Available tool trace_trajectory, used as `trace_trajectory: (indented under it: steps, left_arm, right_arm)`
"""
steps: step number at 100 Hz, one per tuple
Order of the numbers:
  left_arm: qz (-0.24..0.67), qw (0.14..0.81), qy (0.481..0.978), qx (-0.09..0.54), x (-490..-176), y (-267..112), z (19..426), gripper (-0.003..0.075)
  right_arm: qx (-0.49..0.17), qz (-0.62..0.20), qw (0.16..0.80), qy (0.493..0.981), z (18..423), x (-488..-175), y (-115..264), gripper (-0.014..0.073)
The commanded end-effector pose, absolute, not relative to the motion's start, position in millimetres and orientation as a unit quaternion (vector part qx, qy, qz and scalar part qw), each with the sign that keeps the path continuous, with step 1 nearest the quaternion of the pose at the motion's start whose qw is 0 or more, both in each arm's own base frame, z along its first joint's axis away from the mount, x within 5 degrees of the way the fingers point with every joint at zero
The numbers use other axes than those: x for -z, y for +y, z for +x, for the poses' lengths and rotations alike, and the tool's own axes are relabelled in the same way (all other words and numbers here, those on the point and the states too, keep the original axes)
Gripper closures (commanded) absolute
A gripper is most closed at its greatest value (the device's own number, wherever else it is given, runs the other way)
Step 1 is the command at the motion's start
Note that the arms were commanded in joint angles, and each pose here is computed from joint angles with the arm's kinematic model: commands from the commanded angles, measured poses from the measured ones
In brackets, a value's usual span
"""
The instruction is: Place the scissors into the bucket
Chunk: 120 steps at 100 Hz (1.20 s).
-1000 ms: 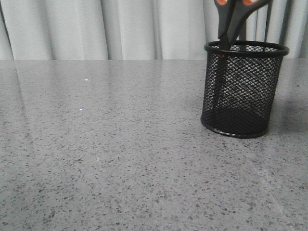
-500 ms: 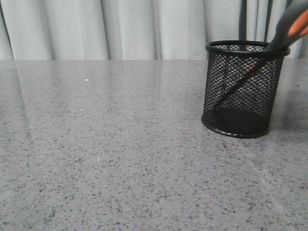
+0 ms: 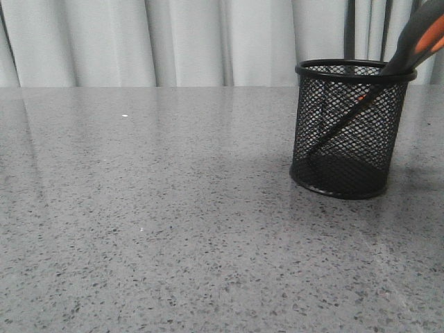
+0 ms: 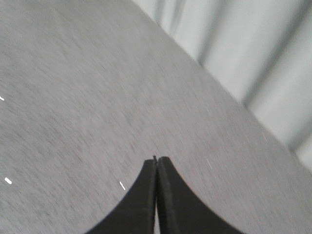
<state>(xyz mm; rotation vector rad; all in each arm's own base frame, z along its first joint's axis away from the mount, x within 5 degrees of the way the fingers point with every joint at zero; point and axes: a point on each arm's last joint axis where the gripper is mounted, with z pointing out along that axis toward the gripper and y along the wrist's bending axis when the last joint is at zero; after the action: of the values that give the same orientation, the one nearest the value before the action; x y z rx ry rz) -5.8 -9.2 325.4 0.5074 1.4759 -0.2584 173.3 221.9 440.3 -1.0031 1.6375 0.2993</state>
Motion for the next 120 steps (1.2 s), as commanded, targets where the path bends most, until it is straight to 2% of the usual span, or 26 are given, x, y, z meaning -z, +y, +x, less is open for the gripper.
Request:
trace_trajectory:
  steps: [1,13,25,39,58,66,91,105,120]
  left_arm:
    - [0.207,0.738,0.629,0.127,-337,-6,-14,0.074]
    - [0.207,0.738,0.629,0.127,-337,-6,-14,0.074]
    - [0.207,0.738,0.629,0.127,-337,-6,-14,0.074]
    - [0.207,0.738,0.629,0.127,-337,-6,-14,0.074]
    - [0.207,0.739,0.628,0.127,-337,-6,-14,0.074]
    - [0.206,0.741,0.626,0.125,-337,-5,-13,0.074]
    - [0.208,0.73,0.64,0.121,-324,-8,-5,0.074]
    - [0.21,0.722,0.648,0.121,-318,-10,-1,0.074]
    - [0.21,0.719,0.651,0.123,-317,-10,-1,0.074]
  right_arm:
    - [-0.164,-0.426,0.644,0.614,158,-454,223,0.0645]
    - [-0.182,-0.426,0.642,0.611,158,-438,227,0.0645]
    - [-0.174,-0.429,0.632,0.622,159,-433,226,0.0644]
    - [-0.142,-0.415,0.617,0.653,153,-439,203,0.0644]
    - [-0.091,-0.345,0.668,0.653,121,-466,126,0.0644]
    - [-0.073,-0.3,0.684,0.66,104,-463,87,0.0644]
    - [-0.067,-0.201,0.727,0.653,51,-403,-17,0.0645]
    - [-0.056,-0.168,0.757,0.629,34,-378,-50,0.0645]
    - [-0.025,-0.146,0.775,0.614,28,-364,-68,0.0645]
